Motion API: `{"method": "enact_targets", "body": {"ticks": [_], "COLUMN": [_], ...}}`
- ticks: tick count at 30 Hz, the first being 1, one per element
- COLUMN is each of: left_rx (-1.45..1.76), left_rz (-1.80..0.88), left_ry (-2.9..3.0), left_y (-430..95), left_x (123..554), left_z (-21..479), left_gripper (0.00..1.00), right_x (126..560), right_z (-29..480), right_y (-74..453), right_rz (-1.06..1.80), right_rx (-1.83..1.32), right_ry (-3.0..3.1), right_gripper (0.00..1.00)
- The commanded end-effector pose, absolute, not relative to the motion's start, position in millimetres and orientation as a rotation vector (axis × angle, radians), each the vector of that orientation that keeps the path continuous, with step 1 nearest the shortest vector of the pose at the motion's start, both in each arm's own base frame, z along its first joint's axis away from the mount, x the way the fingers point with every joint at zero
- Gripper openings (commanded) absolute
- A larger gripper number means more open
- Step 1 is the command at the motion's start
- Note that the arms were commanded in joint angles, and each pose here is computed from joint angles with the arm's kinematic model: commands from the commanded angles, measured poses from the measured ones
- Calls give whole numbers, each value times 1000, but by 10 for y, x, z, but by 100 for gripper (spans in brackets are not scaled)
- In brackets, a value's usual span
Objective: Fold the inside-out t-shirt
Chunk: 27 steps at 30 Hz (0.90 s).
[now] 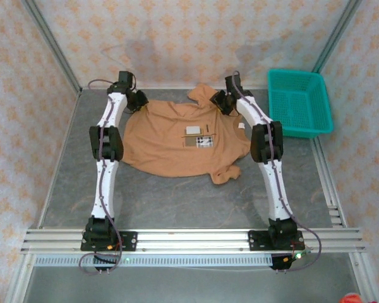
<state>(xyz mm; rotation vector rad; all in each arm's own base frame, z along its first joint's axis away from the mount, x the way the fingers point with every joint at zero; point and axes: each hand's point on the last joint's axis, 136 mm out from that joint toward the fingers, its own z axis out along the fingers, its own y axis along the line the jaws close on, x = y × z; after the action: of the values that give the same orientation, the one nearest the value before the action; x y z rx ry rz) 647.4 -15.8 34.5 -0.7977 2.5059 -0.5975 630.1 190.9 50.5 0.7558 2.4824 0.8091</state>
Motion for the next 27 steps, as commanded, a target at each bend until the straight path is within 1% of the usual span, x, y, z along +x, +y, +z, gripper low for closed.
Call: {"method": "enact_targets", "body": {"ticks": [1, 3, 5, 7, 11, 13, 16, 19, 22, 27], "left_rx": [-718, -651, -626, -608, -623, -679, -748, -801, -856, -905], "left_rz": [-625, -535, -441, -326, -222, -149, -106, -163, -230, -213], "left_ry": [2388, 2384, 2390, 2422, 2473, 2513, 2585, 2619, 2611, 2650], "left_y": [-112, -42, 34, 75, 90, 168, 193, 138, 105, 152], "left_x": [6564, 6415, 6172, 5773, 4848, 4351, 3816, 3589, 3566, 3626], "left_z": [1088, 1483, 1804, 1981, 1955, 1800, 1465, 1159, 936, 658], "left_gripper": [20, 22, 25, 27, 28, 27, 23, 19, 20, 27], "right_x": [6184, 6083, 5919, 5693, 5218, 4984, 4700, 4505, 4390, 4315], "right_z": [842, 1115, 1324, 1439, 1493, 1494, 1524, 1531, 1471, 1472], "right_y": [1883, 1923, 1980, 2049, 2129, 2119, 2129, 2185, 2266, 2385], "right_rz": [785, 782, 763, 742, 750, 777, 812, 805, 806, 810], "right_rx": [669, 593, 523, 466, 430, 448, 455, 430, 410, 378], "right_ry": [2530, 2528, 2539, 2563, 2585, 2581, 2564, 2570, 2601, 2610], "right_gripper": [49, 50, 51, 51, 51, 51, 50, 50, 50, 50]}}
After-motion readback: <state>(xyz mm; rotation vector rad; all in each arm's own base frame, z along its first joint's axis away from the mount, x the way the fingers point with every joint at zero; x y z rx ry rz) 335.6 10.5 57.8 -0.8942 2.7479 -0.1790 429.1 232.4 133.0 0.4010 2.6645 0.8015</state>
